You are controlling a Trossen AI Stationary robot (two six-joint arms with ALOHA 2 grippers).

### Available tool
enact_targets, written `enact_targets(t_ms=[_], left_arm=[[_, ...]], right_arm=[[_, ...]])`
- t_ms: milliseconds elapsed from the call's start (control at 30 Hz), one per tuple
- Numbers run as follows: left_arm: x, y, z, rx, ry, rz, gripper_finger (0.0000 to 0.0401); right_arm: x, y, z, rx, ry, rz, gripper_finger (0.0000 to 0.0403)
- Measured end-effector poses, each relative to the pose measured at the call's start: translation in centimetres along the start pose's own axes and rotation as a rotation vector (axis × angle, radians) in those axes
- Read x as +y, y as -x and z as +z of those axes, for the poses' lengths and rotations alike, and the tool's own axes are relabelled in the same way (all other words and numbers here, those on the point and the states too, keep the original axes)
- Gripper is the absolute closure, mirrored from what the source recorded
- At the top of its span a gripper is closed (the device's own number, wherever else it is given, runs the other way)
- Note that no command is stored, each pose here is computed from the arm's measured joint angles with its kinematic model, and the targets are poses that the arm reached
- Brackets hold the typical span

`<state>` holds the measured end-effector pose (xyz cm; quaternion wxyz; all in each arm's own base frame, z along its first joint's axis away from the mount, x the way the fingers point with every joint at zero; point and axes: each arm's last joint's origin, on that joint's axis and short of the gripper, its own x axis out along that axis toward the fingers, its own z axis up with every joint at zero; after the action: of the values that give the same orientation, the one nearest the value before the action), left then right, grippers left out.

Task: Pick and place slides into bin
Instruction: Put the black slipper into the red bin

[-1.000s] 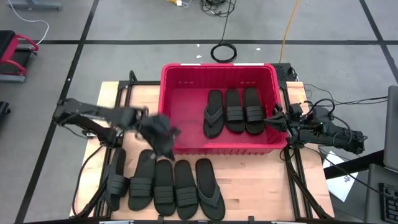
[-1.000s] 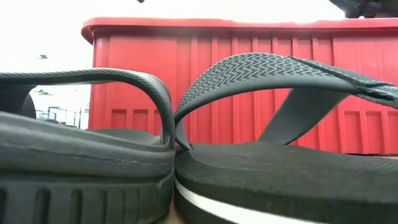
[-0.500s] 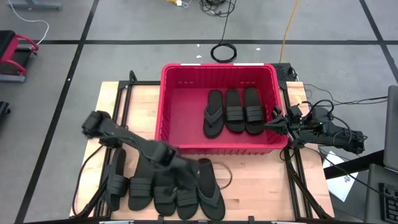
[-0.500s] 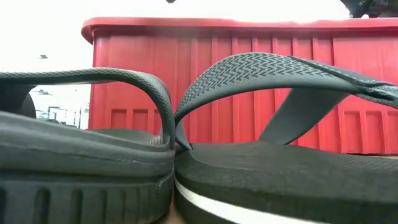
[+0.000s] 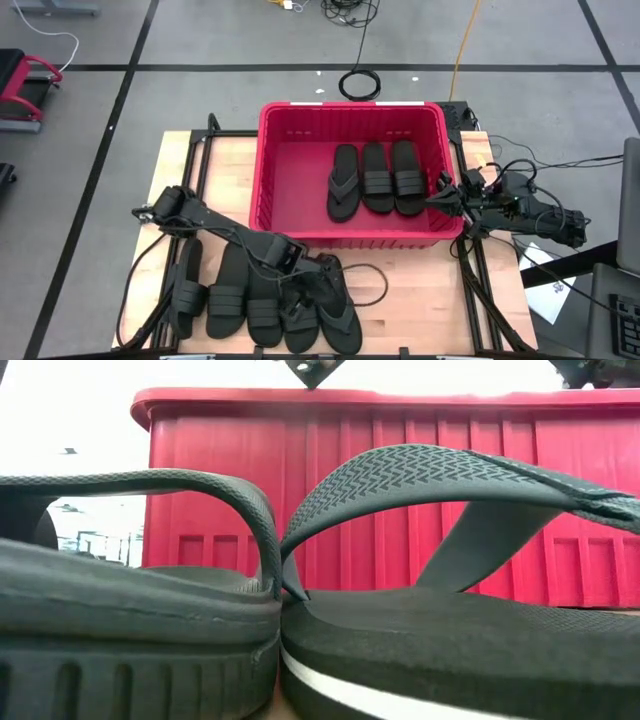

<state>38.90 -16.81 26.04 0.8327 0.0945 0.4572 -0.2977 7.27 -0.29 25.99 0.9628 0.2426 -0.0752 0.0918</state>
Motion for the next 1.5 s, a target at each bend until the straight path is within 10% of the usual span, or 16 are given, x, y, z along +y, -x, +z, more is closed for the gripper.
enact_targets(t_ms=[200,667,1333,1500], left_arm=[[0.5,-1.7,0.5,-0.048,0.011,0.069,0.0247],[0.6,-6.6,-0.2,-0.035,0.128,-0.159,0.0134],[1.2,-10.6,-1.8,0.038,0.172,-0.149,0.0178],[1.1,-10.4,-1.7,0.026,0.078,-0.172,0.0248]], right_arm=[[0.0,0.0,0.0,0.0,-0.023,-0.001,0.0403],[0.0,0.0,0.0,-0.001,-0.027,-0.002,0.0403],[0.0,0.0,0.0,0.001,-0.026,-0.001,0.0403],[0.0,0.0,-0.1,0.007,-0.027,-0.004,0.0403]])
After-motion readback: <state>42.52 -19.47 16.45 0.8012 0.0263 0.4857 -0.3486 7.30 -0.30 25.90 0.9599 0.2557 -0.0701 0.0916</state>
